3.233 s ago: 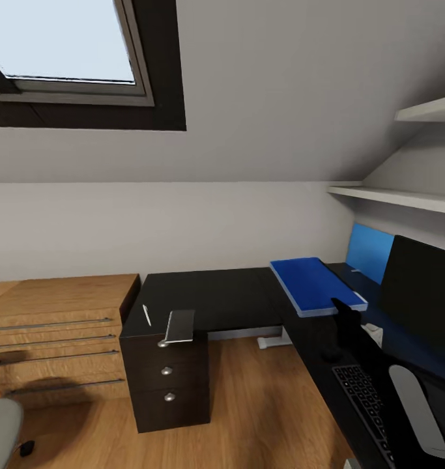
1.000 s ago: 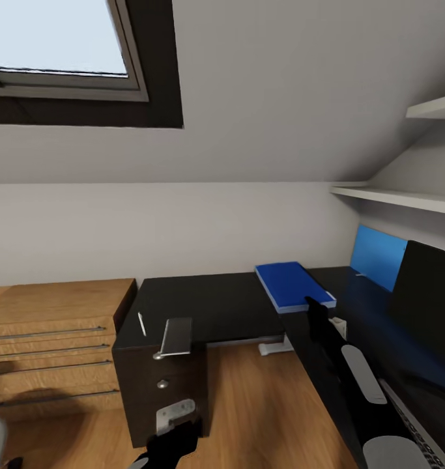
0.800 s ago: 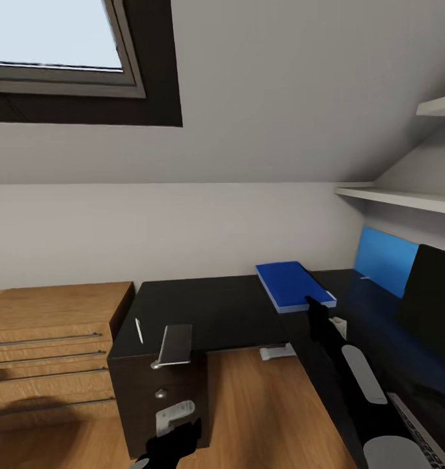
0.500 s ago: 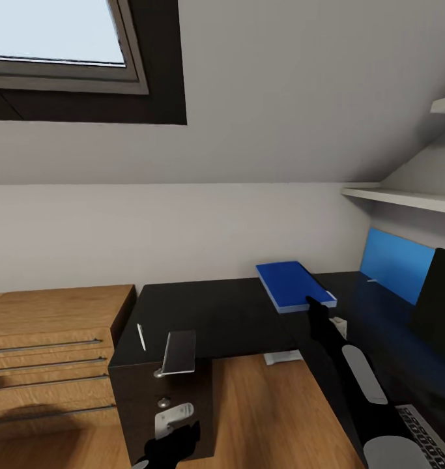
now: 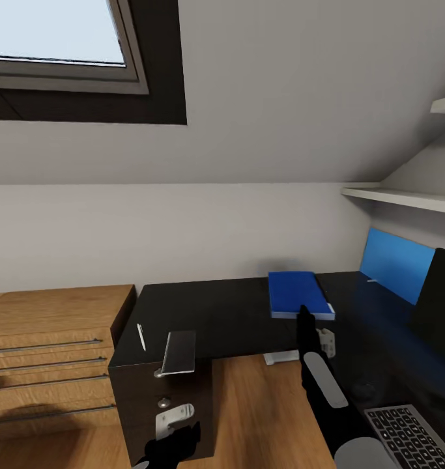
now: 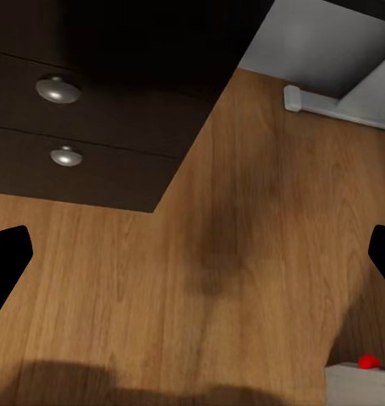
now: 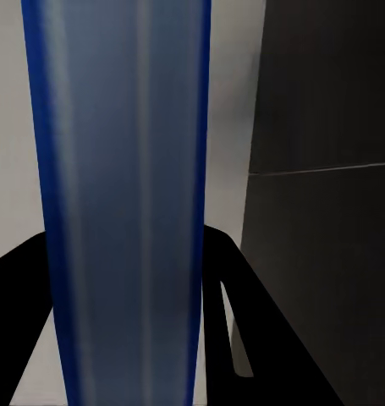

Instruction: In the bedroom, organize the workspace by keeping the computer under the desk, ensuring the monitor is on the desk, placing the keyboard on the desk next to the monitor, placing the mouse on the desk next to the keyboard, moving the folder from the swivel chair onto the desk next to the mouse, stacking the notebook on top of the folder with the pen on top of the notebook, and positioning the swivel chair next to the desk.

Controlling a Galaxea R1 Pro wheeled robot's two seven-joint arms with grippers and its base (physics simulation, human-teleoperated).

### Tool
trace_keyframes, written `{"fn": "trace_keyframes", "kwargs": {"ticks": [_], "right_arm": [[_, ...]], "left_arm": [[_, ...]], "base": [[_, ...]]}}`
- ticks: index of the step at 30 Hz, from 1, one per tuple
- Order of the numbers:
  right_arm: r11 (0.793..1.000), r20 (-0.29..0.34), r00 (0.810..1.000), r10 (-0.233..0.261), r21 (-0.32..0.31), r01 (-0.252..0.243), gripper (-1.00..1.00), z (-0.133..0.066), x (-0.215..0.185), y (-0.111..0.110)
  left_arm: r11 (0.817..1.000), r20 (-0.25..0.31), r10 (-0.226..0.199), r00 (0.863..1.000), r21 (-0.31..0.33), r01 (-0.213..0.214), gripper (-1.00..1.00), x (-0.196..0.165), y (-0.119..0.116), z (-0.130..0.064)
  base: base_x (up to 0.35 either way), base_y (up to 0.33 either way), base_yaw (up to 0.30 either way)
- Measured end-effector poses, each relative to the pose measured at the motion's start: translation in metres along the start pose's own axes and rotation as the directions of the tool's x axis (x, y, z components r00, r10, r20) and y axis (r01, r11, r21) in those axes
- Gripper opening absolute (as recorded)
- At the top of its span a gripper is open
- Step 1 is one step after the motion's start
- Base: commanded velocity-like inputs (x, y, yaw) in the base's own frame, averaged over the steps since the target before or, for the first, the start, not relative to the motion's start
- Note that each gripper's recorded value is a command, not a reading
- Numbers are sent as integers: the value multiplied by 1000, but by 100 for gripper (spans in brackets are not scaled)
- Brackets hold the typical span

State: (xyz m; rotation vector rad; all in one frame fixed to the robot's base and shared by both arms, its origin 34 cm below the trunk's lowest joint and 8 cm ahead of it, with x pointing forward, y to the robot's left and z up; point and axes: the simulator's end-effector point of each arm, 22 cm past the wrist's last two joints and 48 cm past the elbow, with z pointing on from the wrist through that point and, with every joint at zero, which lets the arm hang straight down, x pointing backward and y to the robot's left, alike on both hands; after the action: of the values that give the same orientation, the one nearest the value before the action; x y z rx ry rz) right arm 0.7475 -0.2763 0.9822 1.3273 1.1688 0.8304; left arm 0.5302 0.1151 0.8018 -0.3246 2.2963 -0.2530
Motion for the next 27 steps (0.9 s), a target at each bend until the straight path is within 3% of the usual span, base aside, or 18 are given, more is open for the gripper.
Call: {"fn": "trace_keyframes", "kwargs": {"ticks": [19,27], "right_arm": [[1000,-10,1000,-2,-1,2,-100,-1,6,1],[1000,-8,1000,-2,-3,2,-100,-1,4,1]], "left_arm": [[1000,0,0,1000,-1,0,100,0,0,0],[1000,2,0,1000,0,0,100,0,0,0]], "base": [[0,0,0],[0,157,-52]]}}
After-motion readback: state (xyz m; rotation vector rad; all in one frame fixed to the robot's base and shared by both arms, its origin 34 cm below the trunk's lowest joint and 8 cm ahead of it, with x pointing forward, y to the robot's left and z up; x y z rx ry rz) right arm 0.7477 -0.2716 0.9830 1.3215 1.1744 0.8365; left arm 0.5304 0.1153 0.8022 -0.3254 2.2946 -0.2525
